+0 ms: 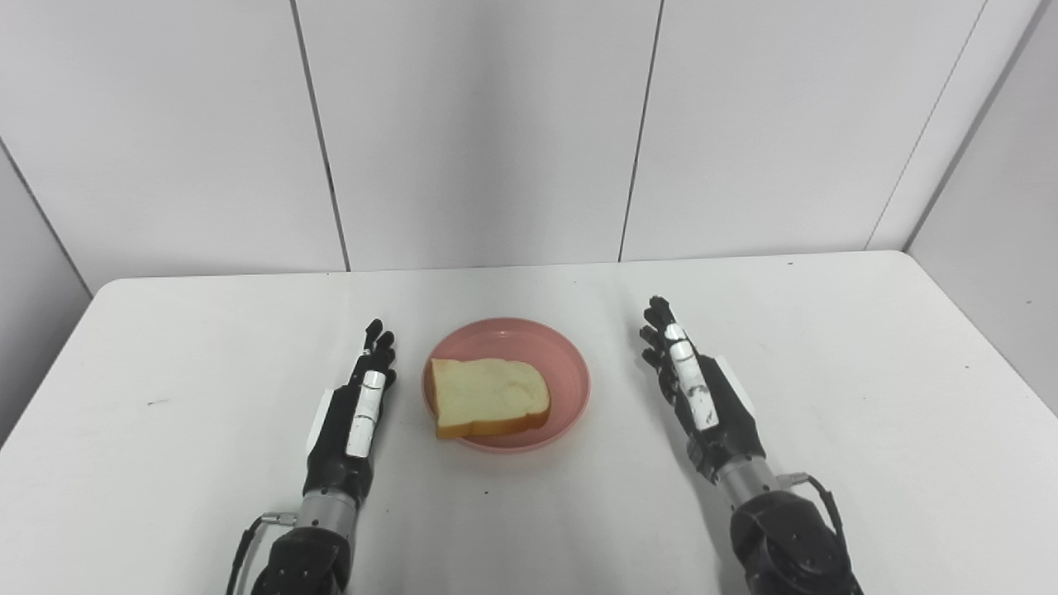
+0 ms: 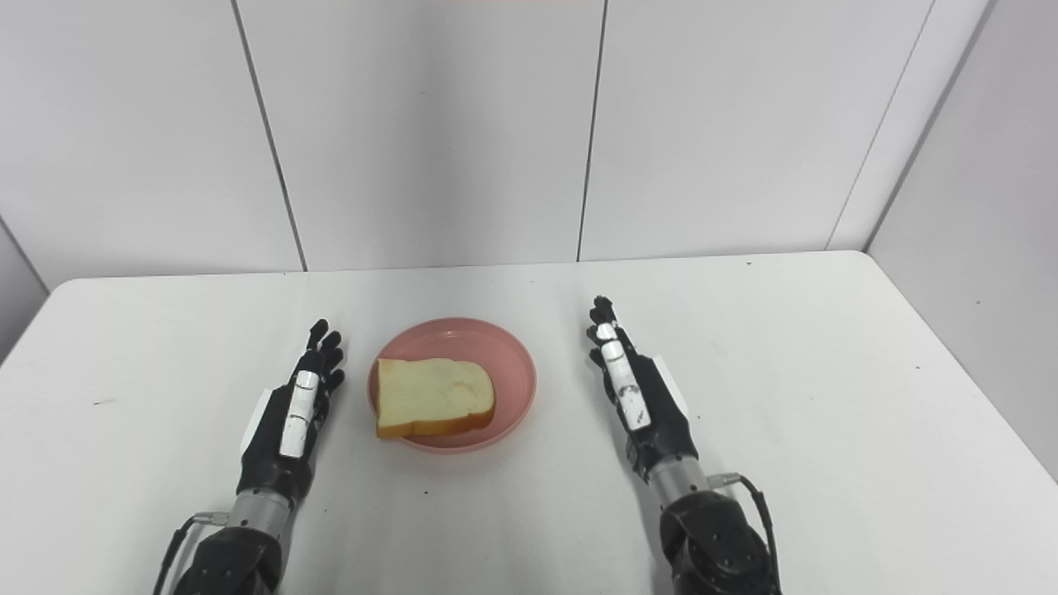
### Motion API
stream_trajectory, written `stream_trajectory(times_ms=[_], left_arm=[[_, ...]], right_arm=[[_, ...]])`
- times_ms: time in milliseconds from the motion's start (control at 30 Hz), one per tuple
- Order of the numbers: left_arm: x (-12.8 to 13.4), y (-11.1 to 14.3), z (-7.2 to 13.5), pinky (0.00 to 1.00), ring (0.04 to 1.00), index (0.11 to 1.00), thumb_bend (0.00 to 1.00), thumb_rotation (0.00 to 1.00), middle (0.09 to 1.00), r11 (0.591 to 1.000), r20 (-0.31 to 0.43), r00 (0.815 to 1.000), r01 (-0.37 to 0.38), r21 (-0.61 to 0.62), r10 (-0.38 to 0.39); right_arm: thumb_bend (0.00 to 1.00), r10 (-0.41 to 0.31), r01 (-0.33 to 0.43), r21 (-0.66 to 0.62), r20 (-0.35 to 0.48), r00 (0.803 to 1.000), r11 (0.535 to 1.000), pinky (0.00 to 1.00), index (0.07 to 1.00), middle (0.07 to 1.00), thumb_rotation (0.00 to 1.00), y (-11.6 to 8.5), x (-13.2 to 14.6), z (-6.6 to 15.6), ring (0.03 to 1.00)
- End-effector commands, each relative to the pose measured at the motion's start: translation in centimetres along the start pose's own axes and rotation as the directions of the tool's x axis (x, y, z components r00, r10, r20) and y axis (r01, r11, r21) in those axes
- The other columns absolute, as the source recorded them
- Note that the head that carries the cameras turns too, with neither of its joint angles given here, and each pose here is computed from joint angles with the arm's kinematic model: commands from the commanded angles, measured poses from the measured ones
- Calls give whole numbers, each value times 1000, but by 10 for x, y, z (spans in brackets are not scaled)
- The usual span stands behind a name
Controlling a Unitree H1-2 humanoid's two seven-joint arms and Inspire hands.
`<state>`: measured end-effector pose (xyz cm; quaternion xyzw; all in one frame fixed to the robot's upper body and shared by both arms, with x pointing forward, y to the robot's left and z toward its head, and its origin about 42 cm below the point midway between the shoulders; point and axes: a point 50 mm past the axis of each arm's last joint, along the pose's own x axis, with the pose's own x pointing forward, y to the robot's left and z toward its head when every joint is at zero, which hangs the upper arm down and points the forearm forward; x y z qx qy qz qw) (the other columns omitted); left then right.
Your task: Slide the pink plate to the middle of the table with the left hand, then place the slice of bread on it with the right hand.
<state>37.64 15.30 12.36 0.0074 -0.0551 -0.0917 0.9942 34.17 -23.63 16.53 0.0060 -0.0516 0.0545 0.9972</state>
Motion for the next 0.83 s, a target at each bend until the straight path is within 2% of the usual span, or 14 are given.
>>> stream_trajectory(times_ms=[0,333,400,633,800], left_arm=[[-3,3,1,998,1000,1000,777,1000,1000,999,38,999,12,31,-13],[-10,-1,-5,975,997,1000,670,1000,1000,1000,23,1000,0,13,0],[-9,-3,-6,990,999,1000,673,1000,1000,999,26,1000,5,-39,-4],[-10,-2,-8,998,1000,1000,712,1000,1000,999,32,999,17,-35,-16],[-9,-2,-10,996,1000,1000,689,1000,1000,999,30,999,42,-13,-41]], right_arm=[[466,-11,11,0,90,996,1000,1000,1000,1000,1000,4,3,11,1000],[397,-23,23,5,85,996,1000,1000,1000,1000,1000,3,-1,-1,1000],[387,-21,21,6,86,996,1000,1000,1000,1000,1000,1,0,-3,1000],[380,-12,16,-37,97,995,999,1000,1000,1000,1000,1,1,-9,1000],[354,-16,18,-32,77,997,999,1000,1000,1000,1000,0,3,-17,1000]])
